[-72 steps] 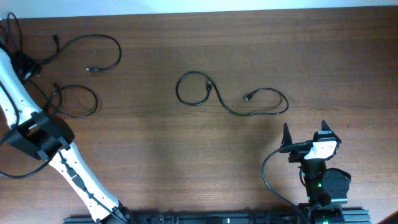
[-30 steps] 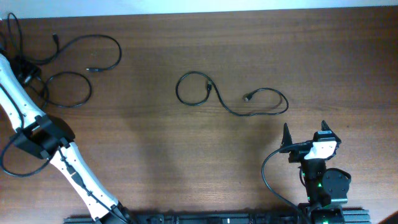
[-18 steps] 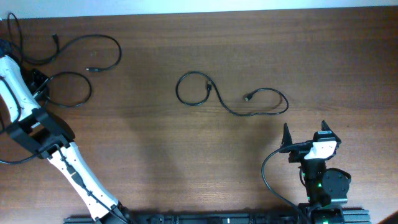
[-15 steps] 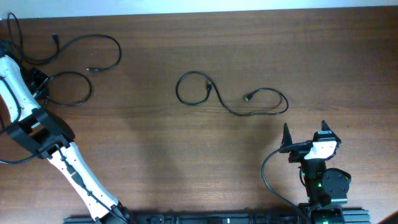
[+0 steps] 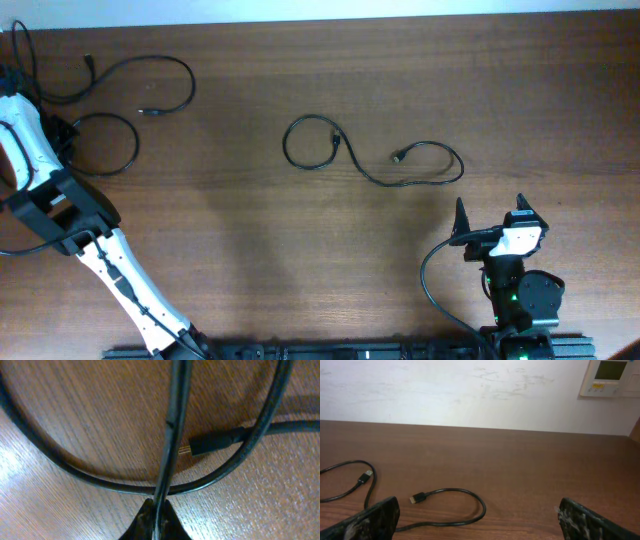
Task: Untangle cables
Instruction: 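Lay the second cable down at the left and release it, then reach the left gripper to the remaining cable and grasp it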
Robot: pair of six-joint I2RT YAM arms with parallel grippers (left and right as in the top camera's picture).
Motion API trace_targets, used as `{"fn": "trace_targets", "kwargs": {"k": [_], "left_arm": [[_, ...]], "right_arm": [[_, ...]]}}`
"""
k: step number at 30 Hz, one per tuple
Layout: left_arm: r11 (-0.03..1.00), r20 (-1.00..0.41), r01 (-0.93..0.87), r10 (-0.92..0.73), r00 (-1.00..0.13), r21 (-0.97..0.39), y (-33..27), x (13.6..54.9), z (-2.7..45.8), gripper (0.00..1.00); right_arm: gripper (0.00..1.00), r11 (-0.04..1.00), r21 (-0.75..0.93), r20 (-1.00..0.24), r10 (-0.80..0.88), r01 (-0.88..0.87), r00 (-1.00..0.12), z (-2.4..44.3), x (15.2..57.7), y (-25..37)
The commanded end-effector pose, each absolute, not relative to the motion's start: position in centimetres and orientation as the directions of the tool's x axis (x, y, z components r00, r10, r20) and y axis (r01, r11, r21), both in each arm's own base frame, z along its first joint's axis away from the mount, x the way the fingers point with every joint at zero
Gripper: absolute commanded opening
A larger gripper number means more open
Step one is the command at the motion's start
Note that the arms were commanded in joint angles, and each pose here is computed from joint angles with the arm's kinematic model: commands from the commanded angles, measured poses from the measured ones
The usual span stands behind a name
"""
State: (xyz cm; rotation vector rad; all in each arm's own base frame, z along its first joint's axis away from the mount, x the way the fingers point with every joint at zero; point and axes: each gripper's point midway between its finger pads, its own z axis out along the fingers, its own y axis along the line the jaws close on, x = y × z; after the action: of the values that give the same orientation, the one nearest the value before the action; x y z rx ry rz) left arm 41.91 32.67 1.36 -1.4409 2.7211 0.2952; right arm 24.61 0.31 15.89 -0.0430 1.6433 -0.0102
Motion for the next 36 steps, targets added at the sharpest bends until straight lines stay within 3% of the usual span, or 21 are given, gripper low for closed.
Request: {"fn": "trace_targets", "kwargs": {"k": [1, 4, 6, 7, 9, 11, 13, 15, 18, 24, 29, 33, 36], "left_arm": [[0.545, -0.149, -0.836, -0.823, -0.548, 0.059, 32.5, 42.7, 3.4, 0.23], [0.547, -0.227, -0.834, -0.824, -0.519, -0.078, 31.8, 44.4, 9.3, 0.53], [0.550, -0.276, -0.829, -0.816, -0.508, -0.100, 31.7, 44.4, 12.6, 0.80], [0.551, -0.289, -0.828, -0.813, -0.505, -0.106, 31.5, 44.2, 13.7, 0.89], [0.560, -0.291, -0.814, -0.813, -0.505, -0.152, 30.6, 44.3, 15.4, 0.84], [0.588, -0.240, -0.749, -0.809, -0.537, -0.306, 27.9, 45.7, 16.5, 0.79], [0.661, -0.216, -0.482, -0.691, -0.690, -0.575, 22.0, 48.8, 18.8, 0.80], [0.693, -0.254, -0.298, -0.575, -0.778, -0.656, 17.7, 50.1, 20.1, 0.81], [0.783, -0.301, -0.055, -0.301, -0.905, -0.619, 8.1, 51.2, 19.6, 0.82], [0.911, -0.237, 0.160, 0.071, -0.969, -0.381, -6.7, 50.8, 15.6, 0.86], [0.856, -0.219, 0.377, 0.316, -0.923, -0.354, -19.2, 49.1, 11.9, 0.87], [0.773, -0.195, 0.531, 0.495, -0.847, -0.347, -28.8, 45.4, 8.2, 0.86], [0.723, -0.194, 0.601, 0.571, -0.798, -0.340, -33.2, 43.3, 6.3, 0.86]], "right_arm": [[0.98, 0.999, -0.036, -0.996, -0.037, -0.013, -0.076, 15.6, 24.6, 0.1], [0.98, 0.999, -0.036, -0.996, -0.037, -0.013, -0.076, 15.6, 24.6, 0.1], [0.99, 0.999, -0.036, -0.996, -0.037, -0.013, -0.076, 15.6, 24.6, 0.1], [0.98, 0.999, -0.036, -0.996, -0.037, -0.013, -0.076, 15.6, 24.6, 0.1], [0.98, 0.999, -0.036, -0.996, -0.037, -0.013, -0.076, 15.6, 24.6, 0.1], [0.98, 0.999, -0.036, -0.996, -0.037, -0.013, -0.076, 15.6, 24.6, 0.1], [0.98, 0.999, -0.036, -0.996, -0.037, -0.013, -0.076, 15.6, 24.6, 0.1], [0.98, 0.999, -0.036, -0.996, -0.037, -0.013, -0.076, 15.6, 24.6, 0.1], [0.98, 0.999, -0.036, -0.996, -0.037, -0.013, -0.076, 15.6, 24.6, 0.1], [0.98, 0.999, -0.036, -0.996, -0.037, -0.013, -0.076, 15.6, 24.6, 0.1], [0.98, 0.999, -0.036, -0.996, -0.037, -0.013, -0.076, 15.6, 24.6, 0.1], [0.98, 0.999, -0.036, -0.996, -0.037, -0.013, -0.076, 15.6, 24.6, 0.1], [0.98, 0.999, -0.036, -0.996, -0.037, -0.013, -0.076, 15.6, 24.6, 0.1]]}}
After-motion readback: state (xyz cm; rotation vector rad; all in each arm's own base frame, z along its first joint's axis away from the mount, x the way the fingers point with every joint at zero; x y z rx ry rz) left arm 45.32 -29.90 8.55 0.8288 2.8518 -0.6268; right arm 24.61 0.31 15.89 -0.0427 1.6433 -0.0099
